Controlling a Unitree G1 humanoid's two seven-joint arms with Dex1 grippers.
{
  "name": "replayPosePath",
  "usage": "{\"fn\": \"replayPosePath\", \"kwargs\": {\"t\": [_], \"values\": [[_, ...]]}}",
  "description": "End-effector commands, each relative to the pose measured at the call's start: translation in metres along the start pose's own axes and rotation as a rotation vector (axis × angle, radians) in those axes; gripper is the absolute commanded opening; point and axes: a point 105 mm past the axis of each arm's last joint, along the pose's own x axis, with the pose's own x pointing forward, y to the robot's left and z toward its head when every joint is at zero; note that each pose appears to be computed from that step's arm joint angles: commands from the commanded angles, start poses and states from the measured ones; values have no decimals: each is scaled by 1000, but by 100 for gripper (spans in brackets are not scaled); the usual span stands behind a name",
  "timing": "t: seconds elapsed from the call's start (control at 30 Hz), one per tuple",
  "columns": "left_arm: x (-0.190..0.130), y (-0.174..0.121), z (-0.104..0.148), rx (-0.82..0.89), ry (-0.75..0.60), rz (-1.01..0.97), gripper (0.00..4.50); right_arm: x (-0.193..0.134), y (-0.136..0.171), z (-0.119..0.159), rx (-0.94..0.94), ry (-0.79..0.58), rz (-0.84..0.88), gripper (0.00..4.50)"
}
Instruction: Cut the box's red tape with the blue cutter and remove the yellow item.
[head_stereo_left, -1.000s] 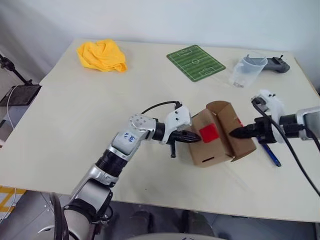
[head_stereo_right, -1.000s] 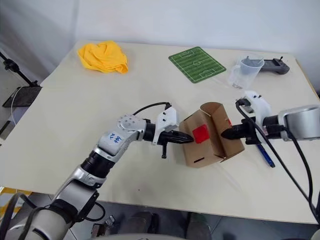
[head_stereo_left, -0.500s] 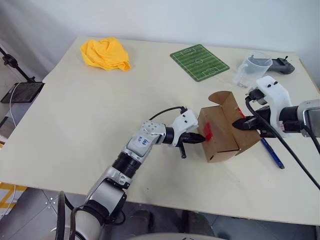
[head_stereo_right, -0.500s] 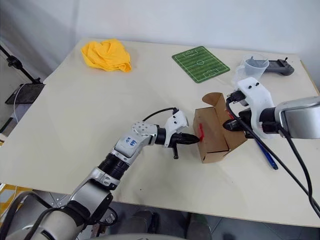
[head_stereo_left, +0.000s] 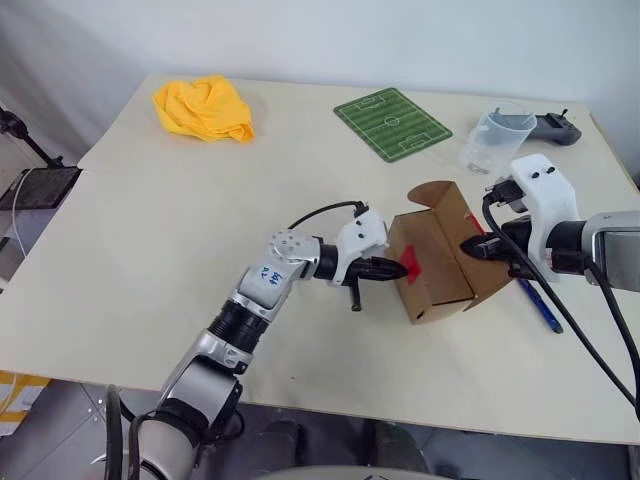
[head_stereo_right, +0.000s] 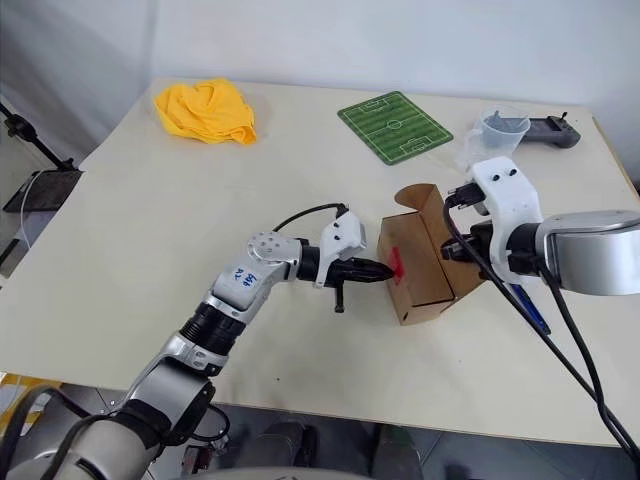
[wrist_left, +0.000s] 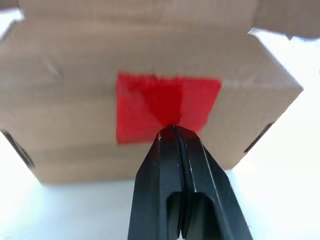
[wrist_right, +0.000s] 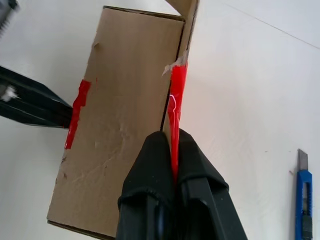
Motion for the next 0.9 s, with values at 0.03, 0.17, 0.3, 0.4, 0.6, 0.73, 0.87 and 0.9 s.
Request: {"fn": "replayPosePath", "kwargs": {"t": [0.03, 0.17, 0.3, 0.4, 0.6, 0.73, 0.87, 0.9], "values": [[-12, -6, 30, 94, -70, -71, 0, -5, 6, 6, -40, -22, -6, 2], [-17, -12, 56, 93, -152, -125, 0, -6, 6, 7, -52, -28, -24, 2], [-5, -12, 70, 67, -206, -129, 0, -6, 4, 8, -52, -30, -41, 2], [7, -14, 64, 63, -175, -127, 0, -5, 3, 8, -47, -33, -50, 2], [31, -15, 37, 89, -61, -81, 0, -5, 2, 6, -41, -30, -62, 2], [34, -14, 21, 75, -18, -58, 0, -6, 0, 3, -40, -20, -67, 2], [24, -13, 8, 46, 23, -53, 0, -9, -8, -4, -37, 8, -90, 2], [21, -13, 5, 42, 37, -49, 0, -10, -10, -5, -38, 14, -99, 2]]}}
